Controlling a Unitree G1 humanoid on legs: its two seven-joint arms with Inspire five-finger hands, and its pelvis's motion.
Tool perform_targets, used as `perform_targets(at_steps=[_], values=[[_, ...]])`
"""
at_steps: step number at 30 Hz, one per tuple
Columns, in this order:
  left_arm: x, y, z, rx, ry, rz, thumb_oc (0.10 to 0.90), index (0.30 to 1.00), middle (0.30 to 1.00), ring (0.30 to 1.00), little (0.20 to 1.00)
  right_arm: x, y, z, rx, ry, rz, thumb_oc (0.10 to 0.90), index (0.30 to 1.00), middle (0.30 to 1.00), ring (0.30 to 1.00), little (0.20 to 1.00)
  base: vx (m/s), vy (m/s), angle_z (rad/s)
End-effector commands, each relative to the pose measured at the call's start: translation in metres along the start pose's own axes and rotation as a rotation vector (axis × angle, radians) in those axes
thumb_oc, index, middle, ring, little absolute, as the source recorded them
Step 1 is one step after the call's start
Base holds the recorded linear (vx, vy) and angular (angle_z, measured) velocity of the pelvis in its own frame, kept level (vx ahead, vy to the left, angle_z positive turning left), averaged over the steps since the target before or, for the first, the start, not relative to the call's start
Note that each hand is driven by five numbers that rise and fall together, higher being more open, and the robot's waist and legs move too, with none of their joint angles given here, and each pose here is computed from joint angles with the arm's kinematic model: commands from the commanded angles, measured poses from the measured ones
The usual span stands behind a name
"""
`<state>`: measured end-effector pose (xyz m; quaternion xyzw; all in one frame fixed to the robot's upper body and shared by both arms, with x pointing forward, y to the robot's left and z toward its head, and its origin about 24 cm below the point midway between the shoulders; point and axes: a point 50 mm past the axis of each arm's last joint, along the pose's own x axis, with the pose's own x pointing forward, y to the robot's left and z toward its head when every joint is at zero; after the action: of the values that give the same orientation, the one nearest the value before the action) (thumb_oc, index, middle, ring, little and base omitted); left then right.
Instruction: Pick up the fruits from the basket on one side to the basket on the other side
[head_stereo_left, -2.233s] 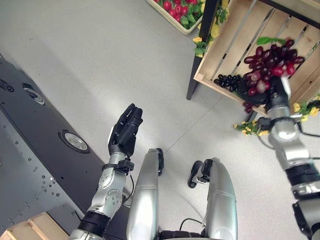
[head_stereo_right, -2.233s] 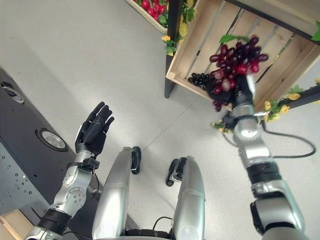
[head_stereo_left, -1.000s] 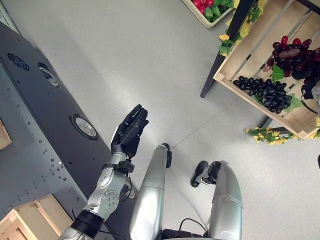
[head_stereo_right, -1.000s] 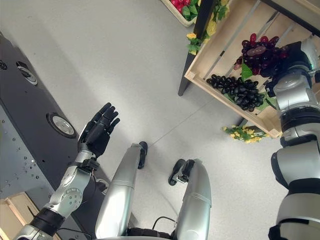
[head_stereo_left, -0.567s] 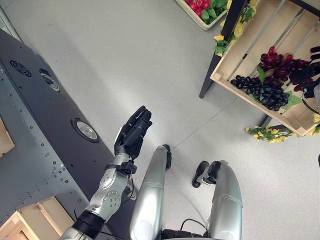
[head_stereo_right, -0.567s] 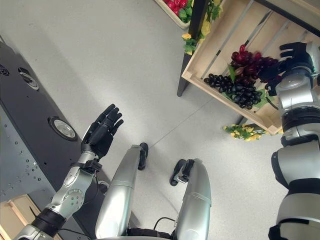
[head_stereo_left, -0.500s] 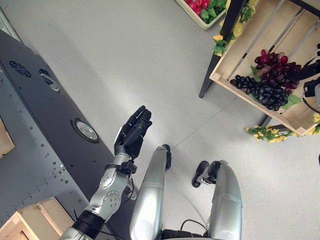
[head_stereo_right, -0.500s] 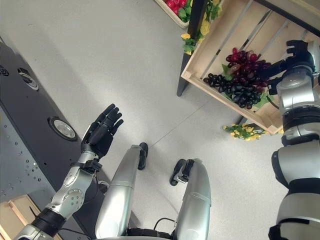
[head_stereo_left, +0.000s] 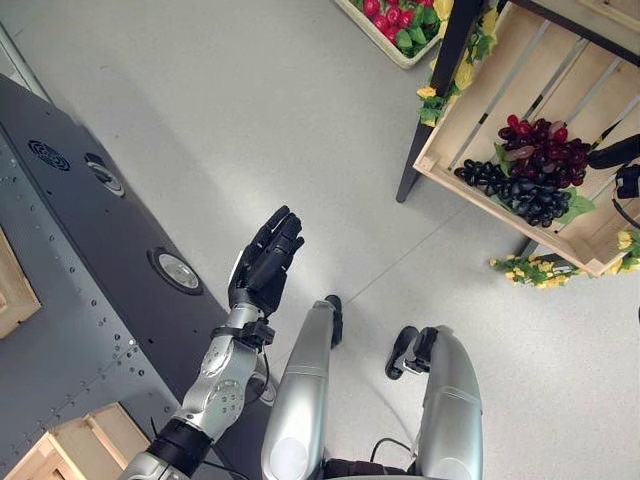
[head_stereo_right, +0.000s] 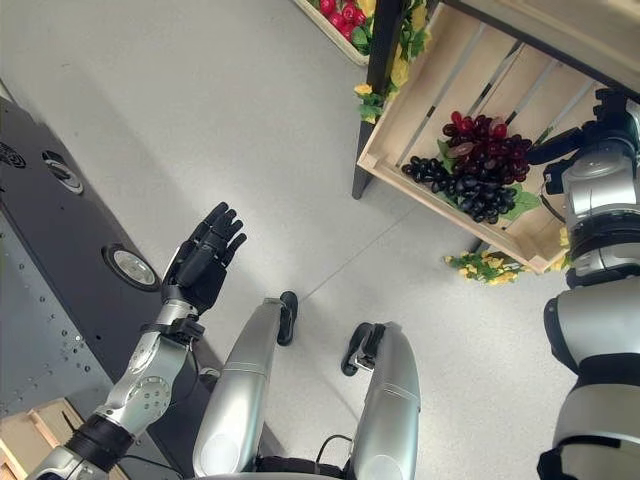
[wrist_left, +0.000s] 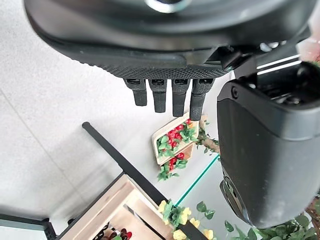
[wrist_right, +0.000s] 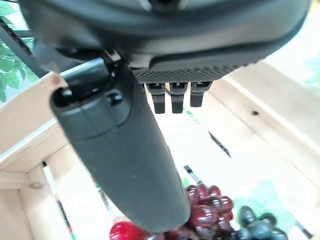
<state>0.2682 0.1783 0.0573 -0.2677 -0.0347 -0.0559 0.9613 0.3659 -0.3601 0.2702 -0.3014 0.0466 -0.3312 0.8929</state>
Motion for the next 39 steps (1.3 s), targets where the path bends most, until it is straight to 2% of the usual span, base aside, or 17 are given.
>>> perform_targets(at_steps=[1,4,10,11,13,18,29,32,37,39], values=[[0.004,-0.037,0.033,-0.081,-0.223,-0.173,0.800,0.900,0.900,0.900,0.900,-0.009,-0.029,0.068,0.064,-0.333,-0.038,0.800,0.900,0.900,0.900,0.900,0.00,0.000,0.00],[0.005,-0.036,0.035,-0.081,-0.233,-0.167,0.800,0.900,0.900,0.900,0.900,-0.014,-0.014,0.066,0.113,-0.373,0.016,0.800,0.900,0.900,0.900,0.900,-0.01,0.007,-0.01],[0.015,-0.039,0.036,-0.075,-0.251,-0.138,0.800,0.900,0.900,0.900,0.900,-0.037,0.061,0.026,0.268,-0.399,0.283,0.800,0.900,0.900,0.900,0.900,0.00,0.008,-0.02],[0.015,-0.039,0.036,-0.075,-0.250,-0.138,0.800,0.900,0.900,0.900,0.900,-0.037,0.061,0.026,0.268,-0.399,0.283,0.800,0.900,0.900,0.900,0.900,0.02,0.024,-0.06],[0.020,-0.040,0.031,-0.067,-0.242,-0.120,0.800,0.900,0.900,0.900,0.900,-0.049,0.093,0.001,0.293,-0.371,0.369,0.800,0.900,0.900,0.900,0.900,0.05,0.020,-0.05],[0.024,-0.038,0.028,-0.055,-0.236,-0.097,0.800,0.900,0.900,0.900,0.900,-0.073,0.131,-0.027,0.314,-0.356,0.502,0.800,0.900,0.900,0.900,0.900,0.04,-0.012,-0.06],[0.021,-0.023,0.016,-0.033,-0.193,-0.055,0.800,0.900,0.900,0.900,0.900,-0.127,0.179,-0.043,0.413,-0.433,0.701,0.800,0.900,0.900,0.900,0.900,0.02,-0.018,-0.01],[0.015,-0.013,0.005,0.046,-0.135,-0.025,0.800,0.900,0.900,0.900,0.900,-0.149,0.194,-0.069,0.397,-0.365,0.729,0.800,0.900,0.900,0.900,0.900,0.04,-0.050,0.02],[0.004,0.009,-0.009,0.104,-0.048,0.073,0.800,0.900,0.900,0.900,0.900,-0.166,0.192,-0.111,0.463,-0.254,0.763,0.800,0.900,0.900,0.900,0.900,0.06,-0.032,0.00],[-0.016,0.036,-0.030,0.134,0.073,0.182,0.800,0.900,0.900,0.900,0.900,-0.197,0.195,-0.146,0.512,-0.179,0.816,0.800,0.900,0.900,0.900,0.900,0.15,-0.078,-0.04]])
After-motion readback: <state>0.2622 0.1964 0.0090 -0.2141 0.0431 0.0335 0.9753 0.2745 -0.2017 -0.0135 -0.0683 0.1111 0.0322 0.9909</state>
